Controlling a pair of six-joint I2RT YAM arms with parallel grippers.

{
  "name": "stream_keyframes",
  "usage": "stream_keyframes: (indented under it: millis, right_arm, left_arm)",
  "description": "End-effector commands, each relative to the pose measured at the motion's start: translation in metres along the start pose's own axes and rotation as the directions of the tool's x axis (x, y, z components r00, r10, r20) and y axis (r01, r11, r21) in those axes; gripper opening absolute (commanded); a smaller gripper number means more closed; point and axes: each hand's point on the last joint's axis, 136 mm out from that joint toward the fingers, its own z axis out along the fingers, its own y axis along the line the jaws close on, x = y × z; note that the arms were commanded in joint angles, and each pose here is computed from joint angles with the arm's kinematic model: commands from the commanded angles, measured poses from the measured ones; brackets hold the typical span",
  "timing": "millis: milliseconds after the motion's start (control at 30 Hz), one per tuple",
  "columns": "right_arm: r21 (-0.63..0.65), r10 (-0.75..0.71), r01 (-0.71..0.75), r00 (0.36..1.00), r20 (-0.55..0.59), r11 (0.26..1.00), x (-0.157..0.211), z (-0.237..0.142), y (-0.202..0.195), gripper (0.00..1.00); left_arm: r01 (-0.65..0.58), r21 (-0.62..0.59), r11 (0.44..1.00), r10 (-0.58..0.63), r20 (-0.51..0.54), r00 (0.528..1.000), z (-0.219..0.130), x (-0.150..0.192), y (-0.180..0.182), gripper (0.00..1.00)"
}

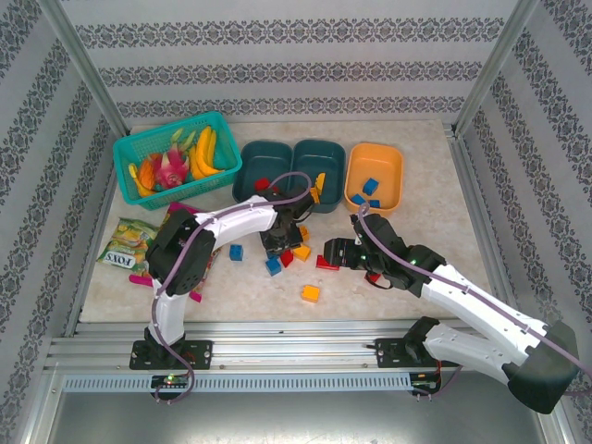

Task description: Sort the legos into containers by color

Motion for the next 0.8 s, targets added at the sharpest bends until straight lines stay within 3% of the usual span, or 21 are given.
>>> stream_keyframes:
  millis: [0, 633, 767]
  right_arm:
    - [0.007, 0.011, -0.011, 1.0, 0.003, 1.0, -0.002, 0.002, -0.003, 0.71]
    - [0.017, 0.035, -0.035, 0.999, 0.001, 0.999, 0.0, 0.003, -0.009, 0.71]
    - [0.016, 0.038, -0.038, 0.999, -0.001, 0.999, 0.0, 0.002, -0.008, 0.7]
  left_arm:
    - [-0.06, -0.041, 0.997, 0.059, -0.016, 0.998, -0.002, 0.007, -0.002, 0.4]
    - [-0.1, -0.101, 0.99, 0.093, -0.074, 0.993, 0.014, 0.03, 0.016, 0.4]
    - [-0.113, -0.11, 0.988, 0.107, -0.058, 0.993, 0.014, 0.027, 0.018, 0.35]
